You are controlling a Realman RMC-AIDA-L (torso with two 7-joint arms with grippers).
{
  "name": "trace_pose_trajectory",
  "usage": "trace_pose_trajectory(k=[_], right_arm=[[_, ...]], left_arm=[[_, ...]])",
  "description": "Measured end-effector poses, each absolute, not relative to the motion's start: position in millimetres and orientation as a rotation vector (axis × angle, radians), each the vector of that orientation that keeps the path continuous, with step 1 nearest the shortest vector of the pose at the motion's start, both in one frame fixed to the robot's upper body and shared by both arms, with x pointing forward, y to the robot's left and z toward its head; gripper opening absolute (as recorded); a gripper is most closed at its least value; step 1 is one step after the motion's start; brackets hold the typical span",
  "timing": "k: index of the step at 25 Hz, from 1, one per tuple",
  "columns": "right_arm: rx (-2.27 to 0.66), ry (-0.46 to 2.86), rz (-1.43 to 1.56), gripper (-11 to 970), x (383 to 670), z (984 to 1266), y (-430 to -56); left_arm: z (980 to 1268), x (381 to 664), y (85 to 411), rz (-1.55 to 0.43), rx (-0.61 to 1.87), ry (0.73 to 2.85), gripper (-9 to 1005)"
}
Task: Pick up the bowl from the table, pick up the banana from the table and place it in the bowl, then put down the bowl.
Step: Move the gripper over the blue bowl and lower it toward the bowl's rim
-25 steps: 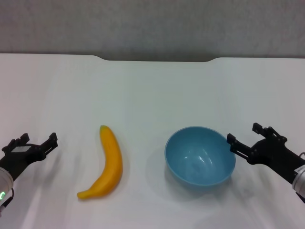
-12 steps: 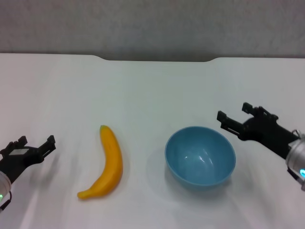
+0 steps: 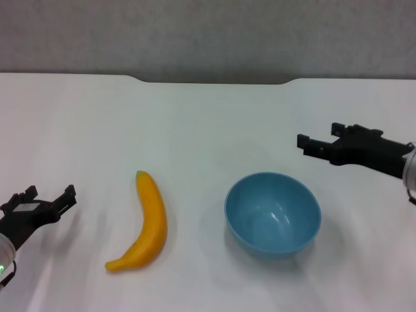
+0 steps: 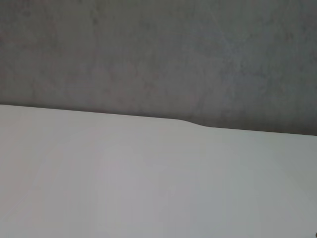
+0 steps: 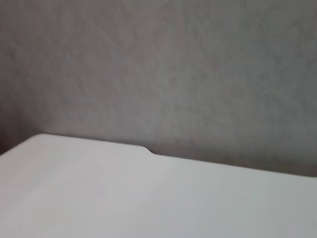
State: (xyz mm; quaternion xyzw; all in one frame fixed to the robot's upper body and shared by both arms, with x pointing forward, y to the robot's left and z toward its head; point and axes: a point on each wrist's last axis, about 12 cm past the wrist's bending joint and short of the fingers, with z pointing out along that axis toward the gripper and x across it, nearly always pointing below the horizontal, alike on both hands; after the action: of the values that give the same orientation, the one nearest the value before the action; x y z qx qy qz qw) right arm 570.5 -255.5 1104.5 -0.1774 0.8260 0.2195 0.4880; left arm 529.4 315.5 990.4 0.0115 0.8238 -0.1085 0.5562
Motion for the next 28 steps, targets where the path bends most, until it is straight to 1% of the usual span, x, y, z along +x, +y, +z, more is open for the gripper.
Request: trace_pose_trajectory(k=[6,10,13,18,28], right_arm=[[-0.439,2.142,0.563,886,586,1126,-256],[-0.457,2.324,0.540,884,602,1131,-260],[-0.437,2.393,0.537,883,613,1126,-258],[-0.435,2.464,0.562,881,621,1110,-249],[-0.465,2.586,0.635,877,619,1098,-231]], left_arm=[[991,530,315,-0.259,0.026,1.941,877],[992,531,314,-0.263,0.029,1.933,876],[994,533,313,-0.268,0.033,1.927,875],[995,534,311,-0.272,0.033,1.922,873],[997,537,310,-0.280,0.033,1.915,870]])
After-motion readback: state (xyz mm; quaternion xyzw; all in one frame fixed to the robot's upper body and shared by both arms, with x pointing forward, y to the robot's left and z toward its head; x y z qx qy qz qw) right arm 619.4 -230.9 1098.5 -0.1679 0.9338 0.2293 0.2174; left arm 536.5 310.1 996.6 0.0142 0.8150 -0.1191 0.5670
